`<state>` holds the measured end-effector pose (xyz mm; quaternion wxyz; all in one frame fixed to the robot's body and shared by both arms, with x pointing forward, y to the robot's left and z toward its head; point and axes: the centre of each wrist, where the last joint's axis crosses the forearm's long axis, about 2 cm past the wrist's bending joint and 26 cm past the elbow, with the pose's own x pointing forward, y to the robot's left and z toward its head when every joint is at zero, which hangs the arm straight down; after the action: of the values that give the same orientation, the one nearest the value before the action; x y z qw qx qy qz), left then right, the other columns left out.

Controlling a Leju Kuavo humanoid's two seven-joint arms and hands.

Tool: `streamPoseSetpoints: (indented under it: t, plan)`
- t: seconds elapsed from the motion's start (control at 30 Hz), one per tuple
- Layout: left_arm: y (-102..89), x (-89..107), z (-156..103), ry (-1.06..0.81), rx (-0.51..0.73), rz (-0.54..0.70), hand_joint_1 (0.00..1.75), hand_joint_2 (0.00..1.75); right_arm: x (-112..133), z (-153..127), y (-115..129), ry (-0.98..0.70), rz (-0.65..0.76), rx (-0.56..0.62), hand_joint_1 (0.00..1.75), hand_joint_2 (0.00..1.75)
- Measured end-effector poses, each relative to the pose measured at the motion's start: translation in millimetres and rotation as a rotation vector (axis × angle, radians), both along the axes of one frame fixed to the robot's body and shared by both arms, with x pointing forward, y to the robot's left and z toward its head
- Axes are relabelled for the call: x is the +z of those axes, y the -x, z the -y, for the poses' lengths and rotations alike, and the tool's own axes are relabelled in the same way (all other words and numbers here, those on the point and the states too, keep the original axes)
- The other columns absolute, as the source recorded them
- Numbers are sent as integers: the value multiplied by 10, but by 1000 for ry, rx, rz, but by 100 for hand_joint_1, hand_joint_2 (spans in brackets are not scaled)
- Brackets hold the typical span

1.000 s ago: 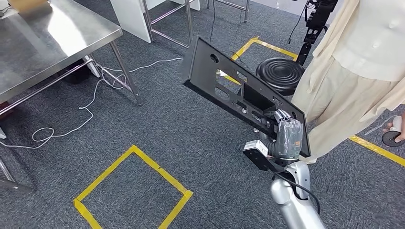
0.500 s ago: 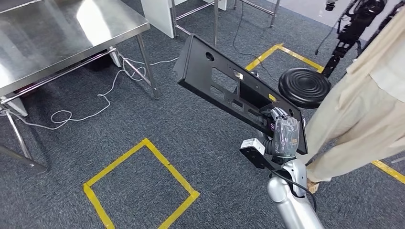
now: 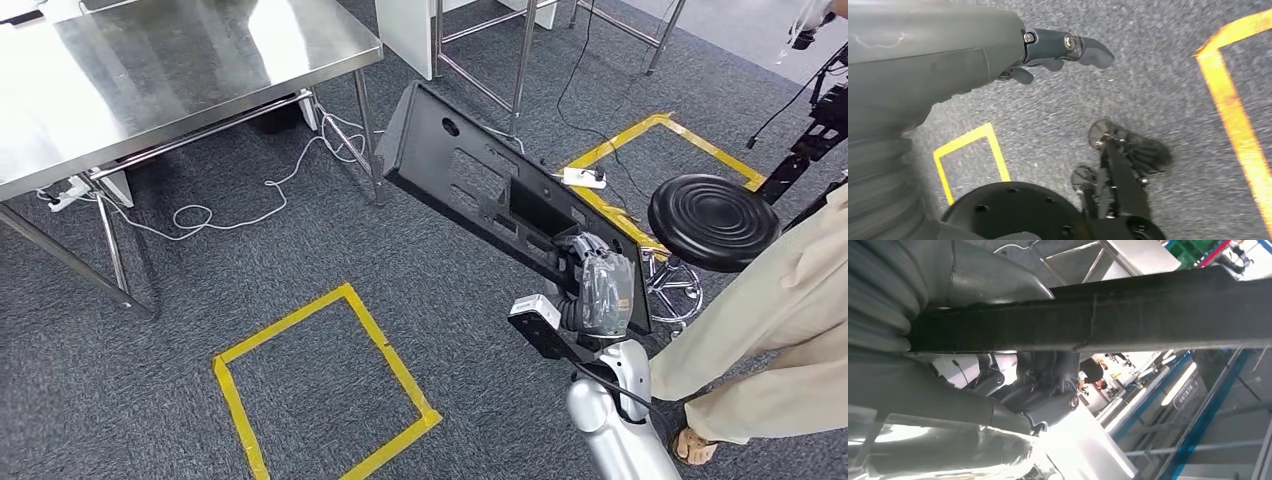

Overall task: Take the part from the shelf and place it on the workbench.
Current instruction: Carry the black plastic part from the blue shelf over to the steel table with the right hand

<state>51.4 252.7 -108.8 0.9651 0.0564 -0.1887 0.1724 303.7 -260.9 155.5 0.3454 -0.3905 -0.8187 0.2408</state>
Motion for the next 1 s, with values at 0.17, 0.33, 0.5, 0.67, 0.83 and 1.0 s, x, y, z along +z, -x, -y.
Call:
streamPoseSetpoints:
  t: [0.17, 0.33, 0.5, 0.67, 0.83, 1.0]
  plan:
    - [-19, 3, 9, -2, -10, 11, 0, 175, 20, 46, -6, 6, 1, -9, 175, 175]
    - [-96, 16, 26, -17, -19, 46, 0, 175, 93, 24, -66, 23, 10, -14, 175, 175]
    - [-140, 25, 56, -15, -22, 59, 0, 175, 116, -1, -64, 37, 20, -21, 175, 175]
    - [-151, 30, 99, -1, -26, 66, 0, 175, 81, 27, -25, 63, 17, -48, 175, 175]
    - [-130, 28, 109, -1, -29, 54, 0, 175, 61, 37, -5, 90, 12, -72, 175, 175]
    - [-41, 10, 47, -15, -30, 26, 0, 175, 85, 44, -13, 103, 21, -87, 175, 175]
